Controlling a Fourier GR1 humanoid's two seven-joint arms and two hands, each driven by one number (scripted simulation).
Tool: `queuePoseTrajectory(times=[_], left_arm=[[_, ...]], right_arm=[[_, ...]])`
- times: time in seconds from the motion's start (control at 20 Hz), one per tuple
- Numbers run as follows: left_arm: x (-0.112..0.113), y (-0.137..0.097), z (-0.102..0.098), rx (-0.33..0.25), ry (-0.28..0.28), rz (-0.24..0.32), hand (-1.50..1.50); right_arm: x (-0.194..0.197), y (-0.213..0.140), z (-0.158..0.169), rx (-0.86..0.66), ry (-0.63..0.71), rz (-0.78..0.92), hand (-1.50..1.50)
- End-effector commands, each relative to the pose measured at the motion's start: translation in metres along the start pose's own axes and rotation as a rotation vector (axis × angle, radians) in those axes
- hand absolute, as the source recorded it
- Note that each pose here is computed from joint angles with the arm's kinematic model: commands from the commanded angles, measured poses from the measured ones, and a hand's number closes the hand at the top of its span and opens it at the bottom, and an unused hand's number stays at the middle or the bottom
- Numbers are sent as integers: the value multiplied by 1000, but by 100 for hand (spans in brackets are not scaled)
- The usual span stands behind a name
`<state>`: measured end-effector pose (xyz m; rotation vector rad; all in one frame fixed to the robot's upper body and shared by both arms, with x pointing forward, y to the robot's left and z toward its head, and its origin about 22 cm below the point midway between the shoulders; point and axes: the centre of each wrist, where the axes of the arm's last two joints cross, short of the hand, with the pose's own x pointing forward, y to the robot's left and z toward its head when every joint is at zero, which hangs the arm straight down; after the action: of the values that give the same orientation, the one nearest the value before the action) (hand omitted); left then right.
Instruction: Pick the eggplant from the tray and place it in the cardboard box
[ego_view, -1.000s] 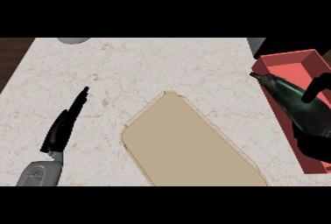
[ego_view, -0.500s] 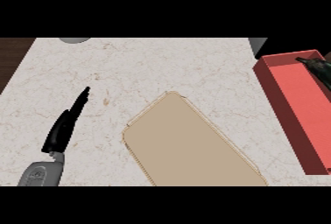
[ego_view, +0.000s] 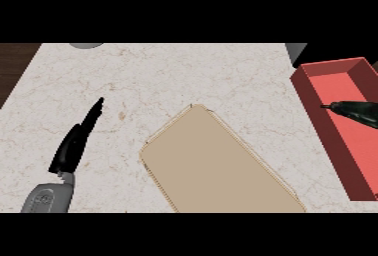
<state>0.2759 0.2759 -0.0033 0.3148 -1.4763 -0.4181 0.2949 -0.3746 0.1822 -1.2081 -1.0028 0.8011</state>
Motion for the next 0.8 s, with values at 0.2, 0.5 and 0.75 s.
queuePoseTrajectory(times=[0.2, 0.5, 0.75], left_arm=[[-7, -3, 1, -4, -6, 5, 0], [4, 6, 2, -8, 3, 2, 0], [0, -1, 3, -11, -7, -15, 0]], right_arm=[[-17, 53, -31, 19, -131, -217, -150], [-21, 41, -35, -135, -261, -650, -150], [-28, 36, -51, -119, -188, -847, -150]])
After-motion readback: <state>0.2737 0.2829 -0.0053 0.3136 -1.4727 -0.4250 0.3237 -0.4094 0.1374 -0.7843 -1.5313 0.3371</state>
